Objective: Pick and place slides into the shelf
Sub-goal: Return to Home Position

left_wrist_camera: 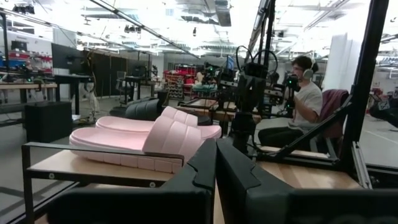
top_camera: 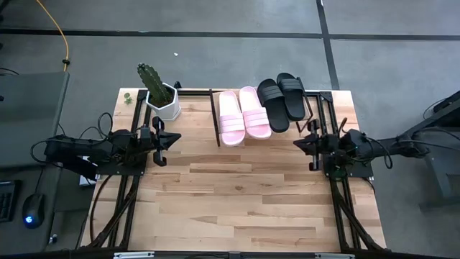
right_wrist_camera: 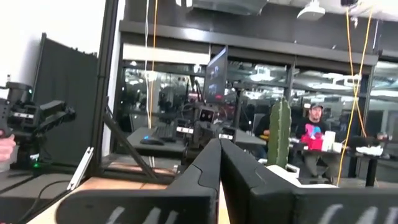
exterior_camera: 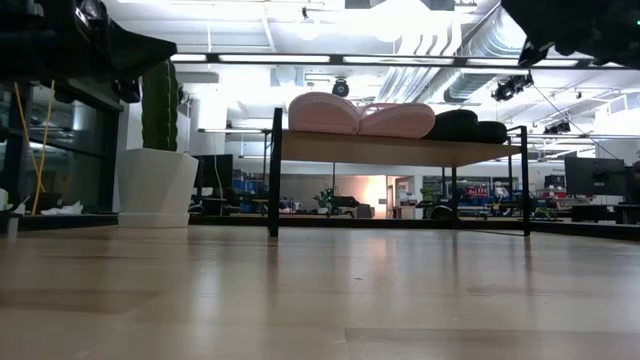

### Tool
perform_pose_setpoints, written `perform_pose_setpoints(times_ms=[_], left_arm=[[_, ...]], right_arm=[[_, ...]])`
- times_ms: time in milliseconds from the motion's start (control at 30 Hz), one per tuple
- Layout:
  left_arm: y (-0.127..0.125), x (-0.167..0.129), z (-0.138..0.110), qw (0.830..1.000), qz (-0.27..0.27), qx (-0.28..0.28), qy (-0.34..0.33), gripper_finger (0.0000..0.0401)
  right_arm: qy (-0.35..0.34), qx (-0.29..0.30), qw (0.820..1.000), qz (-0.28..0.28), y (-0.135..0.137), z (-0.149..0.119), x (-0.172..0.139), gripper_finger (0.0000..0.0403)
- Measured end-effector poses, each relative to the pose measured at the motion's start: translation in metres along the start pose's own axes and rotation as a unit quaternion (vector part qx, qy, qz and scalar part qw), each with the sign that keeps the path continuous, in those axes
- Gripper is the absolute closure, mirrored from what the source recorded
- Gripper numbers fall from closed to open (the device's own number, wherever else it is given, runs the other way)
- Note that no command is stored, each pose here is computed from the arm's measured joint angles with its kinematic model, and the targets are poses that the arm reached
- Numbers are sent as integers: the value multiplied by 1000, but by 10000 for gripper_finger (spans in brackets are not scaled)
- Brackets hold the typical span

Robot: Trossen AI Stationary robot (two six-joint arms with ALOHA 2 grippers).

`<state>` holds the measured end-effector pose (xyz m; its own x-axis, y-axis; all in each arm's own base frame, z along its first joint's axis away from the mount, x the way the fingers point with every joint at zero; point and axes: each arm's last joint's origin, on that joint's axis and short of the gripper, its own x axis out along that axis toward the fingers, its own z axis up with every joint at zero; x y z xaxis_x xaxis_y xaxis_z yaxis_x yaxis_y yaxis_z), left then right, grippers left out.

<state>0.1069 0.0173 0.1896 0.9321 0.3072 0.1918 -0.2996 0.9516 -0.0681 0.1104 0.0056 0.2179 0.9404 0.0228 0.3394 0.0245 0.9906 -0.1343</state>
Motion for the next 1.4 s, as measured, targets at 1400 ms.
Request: perform_pose_setpoints(times_ms=[1400], left_arm=[[0,0,-3,1000,-9,-3,18,401]], right_arm=[[-26,-19,999,8,1,-7,-18,403]])
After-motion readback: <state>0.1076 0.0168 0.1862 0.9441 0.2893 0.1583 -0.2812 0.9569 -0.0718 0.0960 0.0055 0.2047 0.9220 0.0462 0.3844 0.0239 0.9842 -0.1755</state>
